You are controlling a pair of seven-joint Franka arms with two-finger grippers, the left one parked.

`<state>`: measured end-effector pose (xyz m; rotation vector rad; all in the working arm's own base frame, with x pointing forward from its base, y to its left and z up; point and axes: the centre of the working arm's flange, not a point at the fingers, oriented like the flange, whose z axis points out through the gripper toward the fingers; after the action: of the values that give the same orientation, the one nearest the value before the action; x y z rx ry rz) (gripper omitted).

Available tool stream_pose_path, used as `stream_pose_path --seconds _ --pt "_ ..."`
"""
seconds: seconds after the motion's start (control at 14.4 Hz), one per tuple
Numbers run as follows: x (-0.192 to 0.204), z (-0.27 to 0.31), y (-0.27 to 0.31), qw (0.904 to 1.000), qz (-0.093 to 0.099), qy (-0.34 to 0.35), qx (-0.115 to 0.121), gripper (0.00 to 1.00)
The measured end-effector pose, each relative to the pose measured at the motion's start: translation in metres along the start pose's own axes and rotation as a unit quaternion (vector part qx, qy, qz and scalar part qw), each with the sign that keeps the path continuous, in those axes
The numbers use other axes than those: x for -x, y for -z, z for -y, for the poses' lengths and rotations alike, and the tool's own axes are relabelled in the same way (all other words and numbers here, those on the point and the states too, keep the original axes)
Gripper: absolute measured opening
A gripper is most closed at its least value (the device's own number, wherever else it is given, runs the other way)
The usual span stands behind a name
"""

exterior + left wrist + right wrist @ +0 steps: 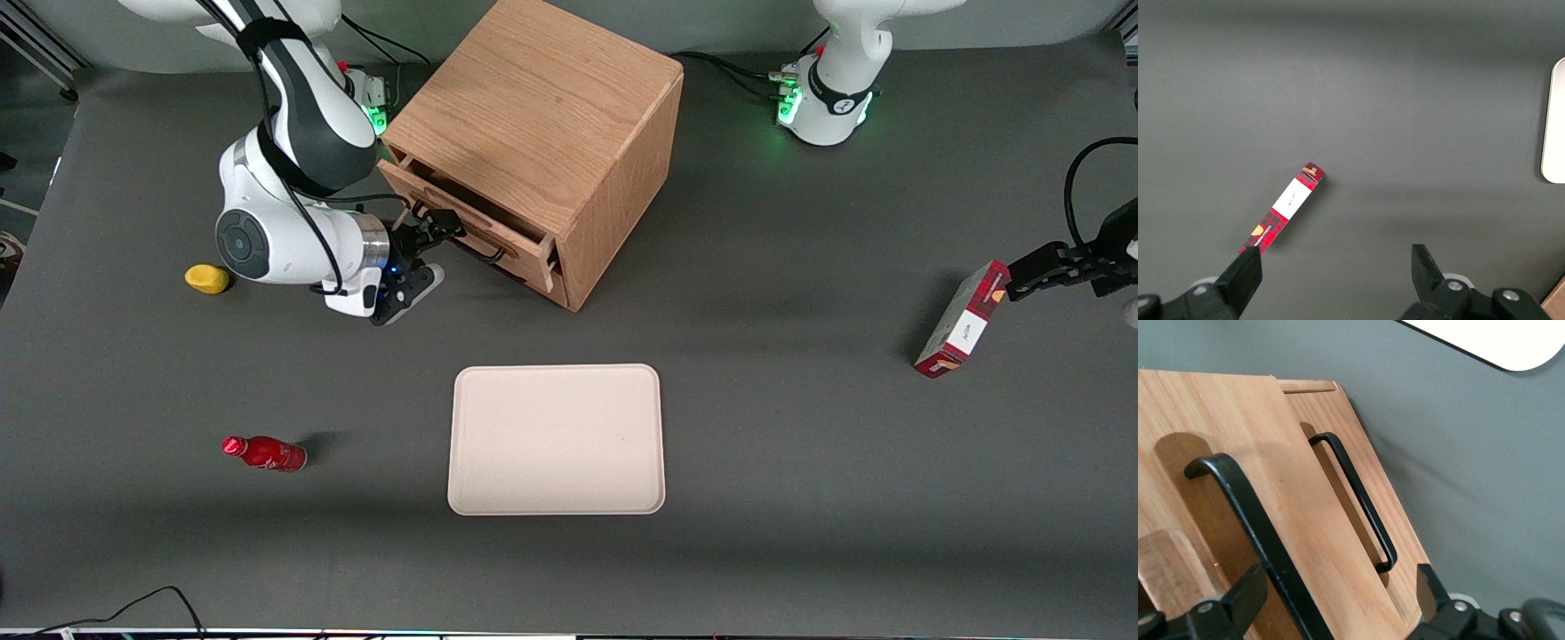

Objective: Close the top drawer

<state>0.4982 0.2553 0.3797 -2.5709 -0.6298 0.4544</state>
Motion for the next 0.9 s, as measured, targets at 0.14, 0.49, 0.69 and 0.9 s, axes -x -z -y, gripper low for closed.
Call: stream_pose_path --seconds 0.14,0.49,0.69,0.9 --pt "0.002 0.001 -0.003 1.0000 0.002 -0.004 -0.009 1.00" --pt "0.012 0.008 -0.013 0.9995 0.006 -0.015 -0.027 1.00" --pt "0.015 0.008 -0.013 0.9993 0.000 -0.022 -0.029 1.00" --pt "0.019 0.008 -0.015 0.9990 -0.008 -0.028 -0.033 1.00"
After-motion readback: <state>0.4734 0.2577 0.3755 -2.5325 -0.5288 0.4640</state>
